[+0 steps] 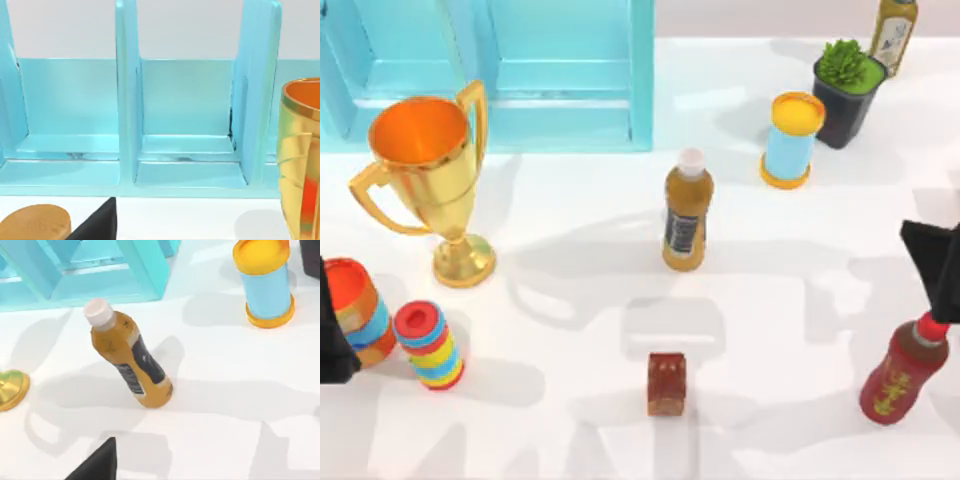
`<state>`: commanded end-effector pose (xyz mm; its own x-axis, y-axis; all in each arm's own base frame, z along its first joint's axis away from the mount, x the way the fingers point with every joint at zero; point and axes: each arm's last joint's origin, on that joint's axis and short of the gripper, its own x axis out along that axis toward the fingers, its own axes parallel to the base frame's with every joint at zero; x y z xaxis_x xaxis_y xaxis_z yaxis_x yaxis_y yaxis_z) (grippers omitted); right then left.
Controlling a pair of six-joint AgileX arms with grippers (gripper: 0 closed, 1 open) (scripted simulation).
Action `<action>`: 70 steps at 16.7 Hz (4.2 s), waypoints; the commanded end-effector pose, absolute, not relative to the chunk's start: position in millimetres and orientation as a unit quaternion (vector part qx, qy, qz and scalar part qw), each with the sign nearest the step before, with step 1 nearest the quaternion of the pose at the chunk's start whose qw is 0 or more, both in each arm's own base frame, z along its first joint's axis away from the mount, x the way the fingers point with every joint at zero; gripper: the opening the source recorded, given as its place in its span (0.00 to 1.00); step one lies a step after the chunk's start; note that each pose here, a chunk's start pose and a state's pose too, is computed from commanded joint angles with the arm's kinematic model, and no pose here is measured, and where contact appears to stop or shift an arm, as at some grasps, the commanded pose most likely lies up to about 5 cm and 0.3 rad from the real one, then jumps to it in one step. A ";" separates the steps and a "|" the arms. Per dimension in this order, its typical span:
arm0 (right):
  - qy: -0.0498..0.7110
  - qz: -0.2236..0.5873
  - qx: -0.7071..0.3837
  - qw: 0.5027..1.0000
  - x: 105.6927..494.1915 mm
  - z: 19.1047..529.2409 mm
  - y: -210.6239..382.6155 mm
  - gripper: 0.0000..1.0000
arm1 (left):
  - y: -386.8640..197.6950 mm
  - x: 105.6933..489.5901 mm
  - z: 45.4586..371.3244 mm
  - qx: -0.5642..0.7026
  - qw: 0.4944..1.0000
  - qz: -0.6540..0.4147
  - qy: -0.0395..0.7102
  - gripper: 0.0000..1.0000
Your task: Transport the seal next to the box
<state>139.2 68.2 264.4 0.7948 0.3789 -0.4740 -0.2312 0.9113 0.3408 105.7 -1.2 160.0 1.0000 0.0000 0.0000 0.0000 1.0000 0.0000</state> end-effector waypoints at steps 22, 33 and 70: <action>0.706 -0.004 0.006 0.708 246.3 222.0 311.2 1.00 | -1.2 105.7 160.0 0.000 1.000 0.000 0.000 1.00; 0.707 -0.003 0.004 0.708 245.3 124.1 313.3 1.00 | -1.2 105.7 160.0 0.000 1.000 0.000 0.000 1.00; 0.707 -0.004 0.005 0.708 245.7 172.3 312.2 0.00 | -1.2 105.7 160.0 0.000 1.000 0.000 0.000 1.00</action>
<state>245.7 312.2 172.3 0.0015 0.0010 -1.0000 0.0131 0.9999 0.0010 105.7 -1.2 160.0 1.0000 0.0000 0.0000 0.0000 1.0000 0.0000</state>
